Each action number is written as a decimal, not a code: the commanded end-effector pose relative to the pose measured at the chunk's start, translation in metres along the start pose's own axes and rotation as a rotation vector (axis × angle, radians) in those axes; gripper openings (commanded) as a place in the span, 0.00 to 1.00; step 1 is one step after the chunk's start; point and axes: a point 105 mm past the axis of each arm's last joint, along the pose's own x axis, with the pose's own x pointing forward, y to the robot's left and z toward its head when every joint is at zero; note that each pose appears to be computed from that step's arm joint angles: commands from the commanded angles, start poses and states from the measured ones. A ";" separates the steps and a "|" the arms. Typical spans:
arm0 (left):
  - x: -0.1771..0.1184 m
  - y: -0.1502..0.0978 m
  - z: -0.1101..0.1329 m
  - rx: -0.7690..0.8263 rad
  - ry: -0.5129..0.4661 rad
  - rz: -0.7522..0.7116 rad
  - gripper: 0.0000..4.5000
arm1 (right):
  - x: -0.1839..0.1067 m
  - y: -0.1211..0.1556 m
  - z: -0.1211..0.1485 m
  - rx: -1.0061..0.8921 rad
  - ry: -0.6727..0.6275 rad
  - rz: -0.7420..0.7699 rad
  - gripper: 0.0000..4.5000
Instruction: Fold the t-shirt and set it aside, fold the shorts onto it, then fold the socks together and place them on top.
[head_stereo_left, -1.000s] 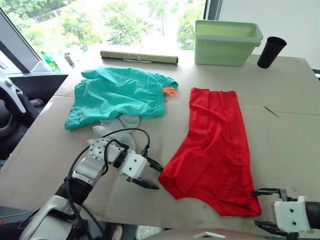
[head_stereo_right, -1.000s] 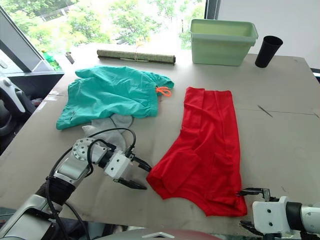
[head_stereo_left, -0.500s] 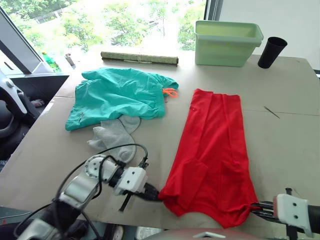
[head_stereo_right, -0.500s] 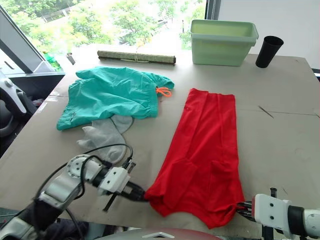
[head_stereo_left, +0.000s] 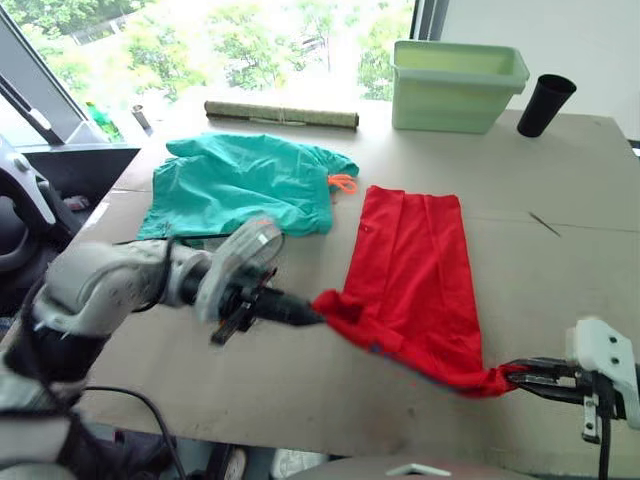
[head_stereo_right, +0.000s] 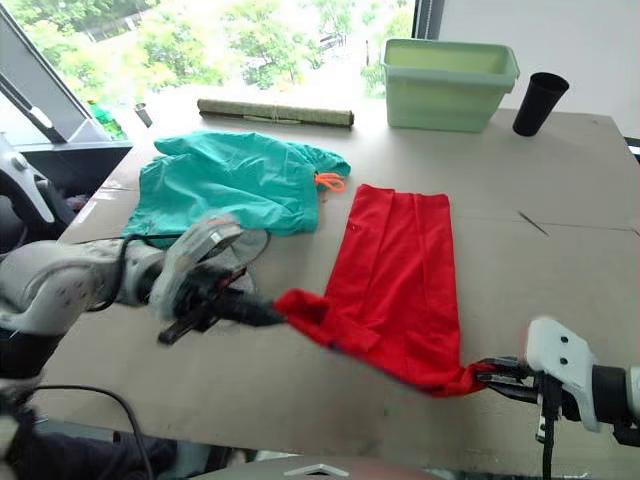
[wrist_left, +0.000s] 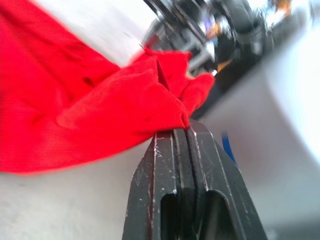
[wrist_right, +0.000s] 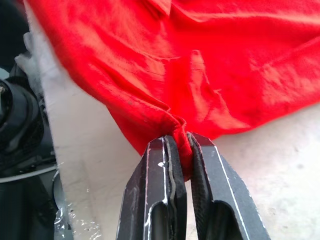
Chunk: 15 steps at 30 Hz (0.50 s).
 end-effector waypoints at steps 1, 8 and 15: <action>0.005 0.027 0.002 -0.186 -0.023 0.097 0.01 | 0.005 -0.026 0.003 0.093 0.051 -0.045 0.00; 0.010 0.085 0.030 -0.341 -0.265 0.337 0.08 | 0.032 -0.078 0.017 0.171 0.076 -0.197 0.00; -0.014 0.055 0.032 -0.088 -0.362 0.352 0.72 | 0.013 -0.070 0.027 0.143 -0.028 -0.329 0.64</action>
